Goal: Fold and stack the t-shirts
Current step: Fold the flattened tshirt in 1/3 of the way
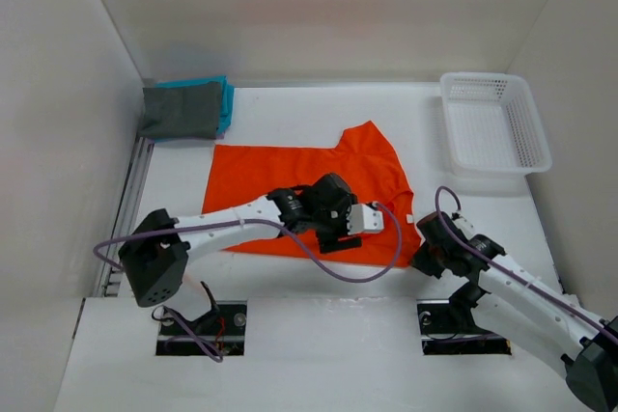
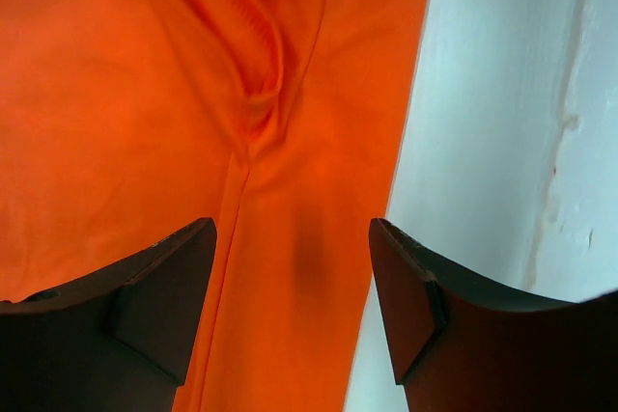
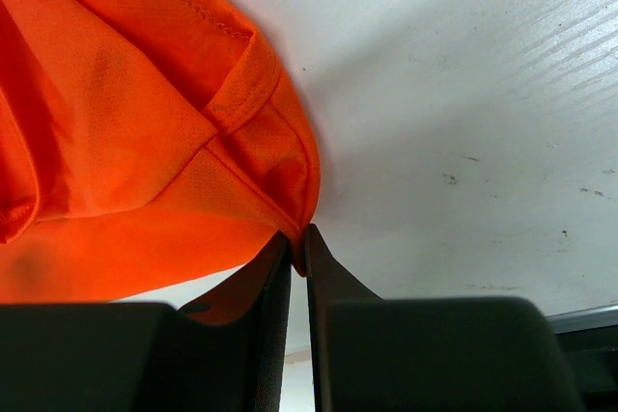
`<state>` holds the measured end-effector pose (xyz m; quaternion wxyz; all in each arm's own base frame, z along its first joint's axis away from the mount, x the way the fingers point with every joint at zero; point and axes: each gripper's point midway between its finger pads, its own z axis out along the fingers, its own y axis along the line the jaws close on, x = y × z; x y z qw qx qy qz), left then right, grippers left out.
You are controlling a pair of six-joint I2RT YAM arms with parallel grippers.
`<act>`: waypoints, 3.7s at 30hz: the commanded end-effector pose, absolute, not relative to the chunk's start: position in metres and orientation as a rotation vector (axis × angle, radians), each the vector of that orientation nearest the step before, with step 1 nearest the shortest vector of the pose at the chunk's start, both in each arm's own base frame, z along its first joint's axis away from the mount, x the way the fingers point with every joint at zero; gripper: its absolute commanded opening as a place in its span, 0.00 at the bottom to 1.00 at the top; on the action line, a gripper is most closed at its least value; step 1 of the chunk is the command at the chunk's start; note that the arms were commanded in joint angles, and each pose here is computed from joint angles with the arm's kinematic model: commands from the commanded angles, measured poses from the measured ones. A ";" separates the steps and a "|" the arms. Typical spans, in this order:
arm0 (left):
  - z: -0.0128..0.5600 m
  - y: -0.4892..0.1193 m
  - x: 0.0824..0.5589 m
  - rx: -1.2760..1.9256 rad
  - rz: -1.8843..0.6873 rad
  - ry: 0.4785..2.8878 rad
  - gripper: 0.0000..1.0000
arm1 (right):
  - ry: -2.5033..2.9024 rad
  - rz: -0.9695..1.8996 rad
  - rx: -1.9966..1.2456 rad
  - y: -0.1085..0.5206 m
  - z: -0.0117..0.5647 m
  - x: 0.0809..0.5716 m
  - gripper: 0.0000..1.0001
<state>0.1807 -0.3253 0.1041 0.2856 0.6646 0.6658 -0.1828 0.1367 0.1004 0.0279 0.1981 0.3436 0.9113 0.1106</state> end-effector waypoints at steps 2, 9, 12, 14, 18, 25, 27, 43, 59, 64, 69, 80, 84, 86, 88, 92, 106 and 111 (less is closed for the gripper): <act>0.114 -0.376 0.186 1.715 -0.549 1.666 0.62 | 2.506 0.339 0.954 0.105 0.041 0.147 0.14; 0.084 -0.392 0.206 1.709 -0.476 1.710 0.57 | 2.496 0.354 0.963 0.105 0.042 0.147 0.14; 0.086 -0.400 0.213 1.688 -0.483 1.707 0.54 | 2.497 0.354 0.961 0.105 0.042 0.147 0.14; 0.085 -0.402 0.217 1.677 -0.482 1.711 0.50 | 2.501 0.353 0.961 0.106 0.042 0.146 0.14; 0.083 -0.403 0.219 1.672 -0.488 1.721 0.42 | 2.502 0.360 0.959 0.106 0.042 0.146 0.14; 0.068 -0.397 0.216 1.711 -0.487 1.758 0.23 | 2.492 0.378 0.967 0.107 0.043 0.145 0.14; 0.067 -0.396 0.208 1.737 -0.518 1.767 0.26 | 2.491 0.380 0.969 0.107 0.044 0.145 0.14; 0.064 -0.378 0.265 1.579 -0.416 1.902 0.06 | 2.501 0.359 0.966 0.106 0.042 0.144 0.10; 0.099 -0.359 0.306 1.391 -0.210 1.911 0.37 | 2.495 0.355 0.959 0.105 0.043 0.144 0.20; 0.134 -0.336 0.321 1.331 -0.113 1.865 0.47 | 2.460 0.289 0.952 0.094 0.054 0.144 0.41; 0.158 -0.264 0.327 1.319 0.021 1.870 0.53 | 2.413 0.222 0.926 0.080 0.073 0.144 0.46; 0.070 -0.005 0.219 1.775 0.476 2.113 0.62 | 2.440 0.323 0.942 0.100 0.054 0.141 0.55; 0.053 0.023 0.223 1.739 0.543 2.143 0.66 | 2.447 0.353 0.947 0.107 0.050 0.141 0.56; 0.047 0.029 0.233 1.705 0.577 2.155 0.67 | 2.451 0.354 0.952 0.109 0.047 0.140 0.56; 0.041 0.031 0.238 1.697 0.580 2.177 0.67 | 2.449 0.365 0.964 0.111 0.045 0.140 0.57; 0.023 0.031 0.237 1.699 0.542 2.235 0.65 | 2.459 0.387 0.979 0.115 0.037 0.138 0.57; 0.017 0.023 0.233 1.601 0.530 2.221 0.22 | 2.473 0.469 1.012 0.135 0.034 0.144 0.52; 0.023 0.026 0.229 1.594 0.529 2.235 0.06 | 2.473 0.483 1.025 0.137 0.026 0.145 0.24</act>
